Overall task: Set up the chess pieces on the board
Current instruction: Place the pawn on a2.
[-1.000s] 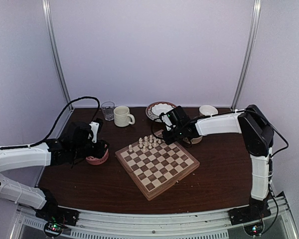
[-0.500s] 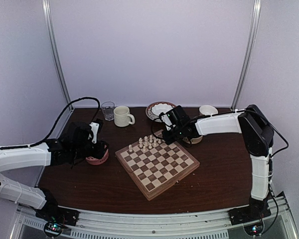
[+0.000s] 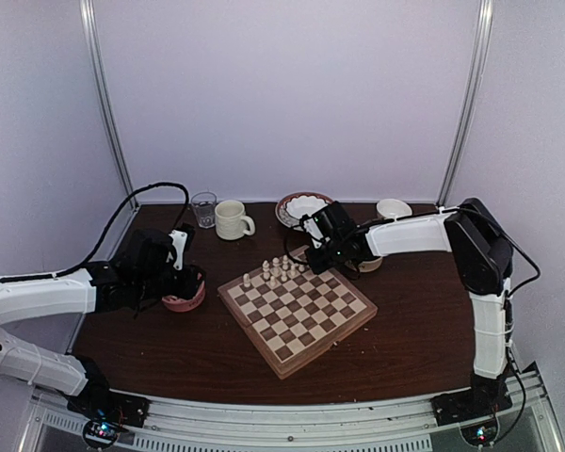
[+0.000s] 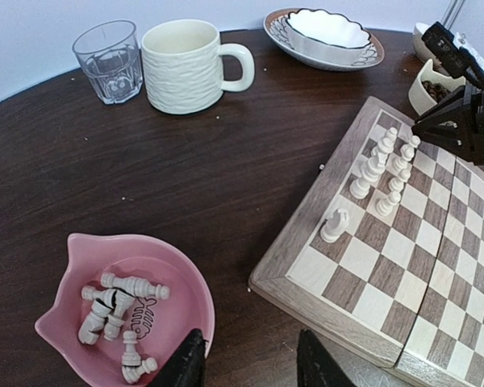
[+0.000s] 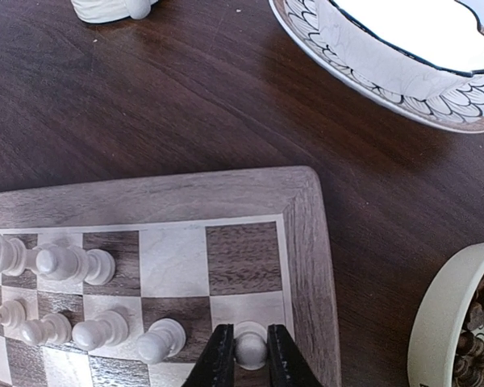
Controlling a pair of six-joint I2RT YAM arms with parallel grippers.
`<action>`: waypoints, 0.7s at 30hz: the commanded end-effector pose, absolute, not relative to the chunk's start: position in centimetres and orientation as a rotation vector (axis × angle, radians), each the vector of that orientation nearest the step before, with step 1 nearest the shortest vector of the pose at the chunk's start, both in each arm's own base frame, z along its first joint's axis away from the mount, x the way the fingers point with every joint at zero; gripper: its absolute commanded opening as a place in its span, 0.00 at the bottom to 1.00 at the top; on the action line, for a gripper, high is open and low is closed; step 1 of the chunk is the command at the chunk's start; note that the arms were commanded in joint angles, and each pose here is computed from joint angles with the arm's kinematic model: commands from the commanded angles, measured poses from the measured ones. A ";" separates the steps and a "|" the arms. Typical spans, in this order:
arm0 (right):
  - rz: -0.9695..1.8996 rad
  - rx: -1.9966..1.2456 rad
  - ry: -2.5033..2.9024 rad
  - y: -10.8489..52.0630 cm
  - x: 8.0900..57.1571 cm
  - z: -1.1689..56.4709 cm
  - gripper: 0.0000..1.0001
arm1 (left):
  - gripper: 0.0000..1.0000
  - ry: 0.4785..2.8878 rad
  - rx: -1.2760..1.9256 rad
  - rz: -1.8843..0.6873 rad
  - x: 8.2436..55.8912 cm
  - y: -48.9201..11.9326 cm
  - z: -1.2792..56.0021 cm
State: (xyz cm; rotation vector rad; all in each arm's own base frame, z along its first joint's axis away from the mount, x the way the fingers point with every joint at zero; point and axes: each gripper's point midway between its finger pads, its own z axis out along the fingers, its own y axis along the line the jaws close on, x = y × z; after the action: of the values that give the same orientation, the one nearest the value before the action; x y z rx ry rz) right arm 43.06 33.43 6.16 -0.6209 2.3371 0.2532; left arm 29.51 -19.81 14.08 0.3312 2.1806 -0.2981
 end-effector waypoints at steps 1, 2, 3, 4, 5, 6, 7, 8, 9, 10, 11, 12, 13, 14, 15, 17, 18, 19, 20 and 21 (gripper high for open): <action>0.213 -0.611 2.316 33.4 44.2 6.6 0.18 | 0.40 2.149 0.300 -0.306 30.2 -20.1 15.4; 0.208 -0.610 2.317 33.4 44.2 6.6 0.18 | 0.40 2.151 0.300 -0.305 30.2 -20.0 15.3; 0.205 -0.610 2.317 33.4 44.2 6.6 0.18 | 0.40 2.149 0.300 -0.306 30.2 -20.1 15.4; 0.203 -0.610 2.314 33.3 44.3 6.7 0.17 | 0.40 2.149 0.300 -0.306 30.2 -20.0 15.4; 0.203 -0.610 2.313 33.4 44.3 6.7 0.16 | 0.40 2.148 0.299 -0.307 30.2 -20.1 15.4; 0.202 -0.610 2.313 33.4 44.3 6.7 0.16 | 0.40 2.149 0.300 -0.306 30.2 -20.0 15.4; 0.205 -0.612 2.312 33.4 44.3 6.7 0.16 | 0.40 2.148 0.299 -0.307 30.2 -20.0 15.5; 0.207 -0.611 2.311 33.5 44.3 6.7 0.16 | 0.40 2.147 0.299 -0.307 30.2 -20.1 15.5; 0.208 -0.612 2.313 33.5 44.3 6.7 0.16 | 0.40 2.148 0.300 -0.306 30.2 -20.0 15.4; 0.210 -0.613 2.313 33.5 44.3 6.7 0.16 | 0.40 2.149 0.300 -0.306 30.2 -20.1 15.4; 0.208 -0.615 2.314 33.5 44.3 6.6 0.16 | 0.40 2.150 0.300 -0.305 30.2 -20.0 15.4; 0.209 -0.615 2.314 33.5 44.4 6.6 0.17 | 0.40 2.149 0.299 -0.304 30.2 -20.0 15.4; 0.211 -0.618 2.316 33.6 44.3 6.5 0.18 | 0.40 2.150 0.299 -0.304 30.2 -20.0 15.4; 0.211 -0.618 2.316 33.6 44.3 6.5 0.20 | 0.40 2.150 0.299 -0.302 30.2 -20.0 15.4; 0.211 -0.617 2.316 33.6 44.3 6.5 0.24 | 0.40 2.150 0.298 -0.302 30.3 -20.0 15.4; 0.213 -0.616 2.311 33.5 44.3 6.8 0.28 | 0.40 2.151 0.298 -0.300 30.3 -20.0 15.4; 0.216 -0.615 2.307 33.6 44.3 7.0 0.29 | 0.40 2.152 0.297 -0.298 30.3 -20.0 15.4; 0.219 -0.613 2.302 33.5 44.3 7.3 0.30 | 0.40 2.154 0.292 -0.295 30.3 -19.9 15.4; 0.224 -0.611 2.295 33.5 44.2 7.6 0.31 | 0.40 2.153 0.287 -0.291 30.3 -19.8 15.3; 0.226 -0.609 2.291 33.4 44.2 7.9 0.31 | 0.40 2.153 0.283 -0.287 30.3 -19.7 15.3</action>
State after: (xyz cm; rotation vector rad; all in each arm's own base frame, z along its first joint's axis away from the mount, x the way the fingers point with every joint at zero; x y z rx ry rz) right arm 43.57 33.53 6.07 -0.6312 2.3267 0.2300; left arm 29.54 -19.74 14.11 0.3268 2.1820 -0.2941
